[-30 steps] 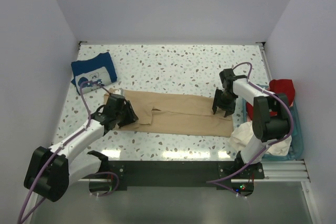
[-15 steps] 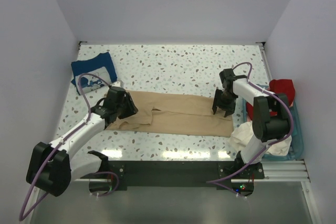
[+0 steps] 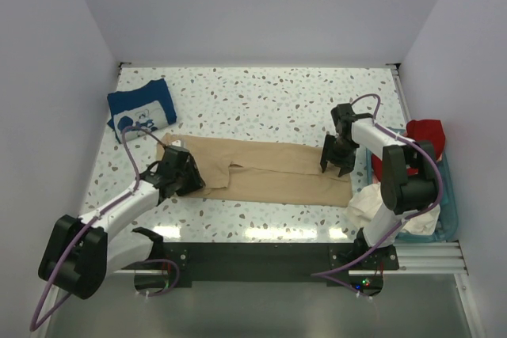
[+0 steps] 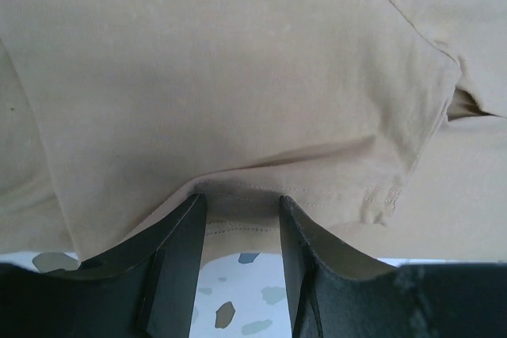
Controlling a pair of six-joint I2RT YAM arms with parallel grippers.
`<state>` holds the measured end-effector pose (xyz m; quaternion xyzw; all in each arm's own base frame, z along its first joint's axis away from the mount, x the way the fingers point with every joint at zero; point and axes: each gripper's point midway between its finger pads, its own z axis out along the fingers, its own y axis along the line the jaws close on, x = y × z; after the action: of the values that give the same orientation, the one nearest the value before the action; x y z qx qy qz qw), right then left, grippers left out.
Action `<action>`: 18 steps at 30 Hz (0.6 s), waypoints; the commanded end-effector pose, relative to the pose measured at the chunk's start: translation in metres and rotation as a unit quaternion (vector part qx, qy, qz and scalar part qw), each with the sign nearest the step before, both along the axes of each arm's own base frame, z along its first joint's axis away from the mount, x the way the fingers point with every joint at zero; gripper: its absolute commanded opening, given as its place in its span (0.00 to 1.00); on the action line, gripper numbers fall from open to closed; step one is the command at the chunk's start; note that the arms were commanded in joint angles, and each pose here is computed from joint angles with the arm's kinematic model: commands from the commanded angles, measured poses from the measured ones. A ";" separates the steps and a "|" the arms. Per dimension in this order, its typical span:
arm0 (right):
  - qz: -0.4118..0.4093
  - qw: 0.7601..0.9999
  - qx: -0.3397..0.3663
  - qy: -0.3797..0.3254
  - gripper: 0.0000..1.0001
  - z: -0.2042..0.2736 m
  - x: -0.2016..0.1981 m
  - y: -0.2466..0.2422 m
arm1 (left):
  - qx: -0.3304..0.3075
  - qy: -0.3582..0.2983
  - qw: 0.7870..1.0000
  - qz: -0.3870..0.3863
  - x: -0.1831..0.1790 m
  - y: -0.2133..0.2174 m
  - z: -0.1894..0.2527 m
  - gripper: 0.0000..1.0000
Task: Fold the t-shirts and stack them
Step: Fold the tshirt
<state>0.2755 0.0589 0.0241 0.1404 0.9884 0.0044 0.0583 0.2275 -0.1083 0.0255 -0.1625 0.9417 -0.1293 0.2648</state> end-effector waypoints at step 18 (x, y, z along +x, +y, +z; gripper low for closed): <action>0.005 1.000 0.001 -0.001 0.58 -0.001 0.008 0.003 | -0.124 -0.030 0.992 -0.006 -0.011 -0.034 0.034 0.47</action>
<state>0.2743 0.0587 0.0192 0.1404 0.9888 0.0017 0.0498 0.2071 -0.1279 0.0342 -0.1875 0.9286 -0.2040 0.2470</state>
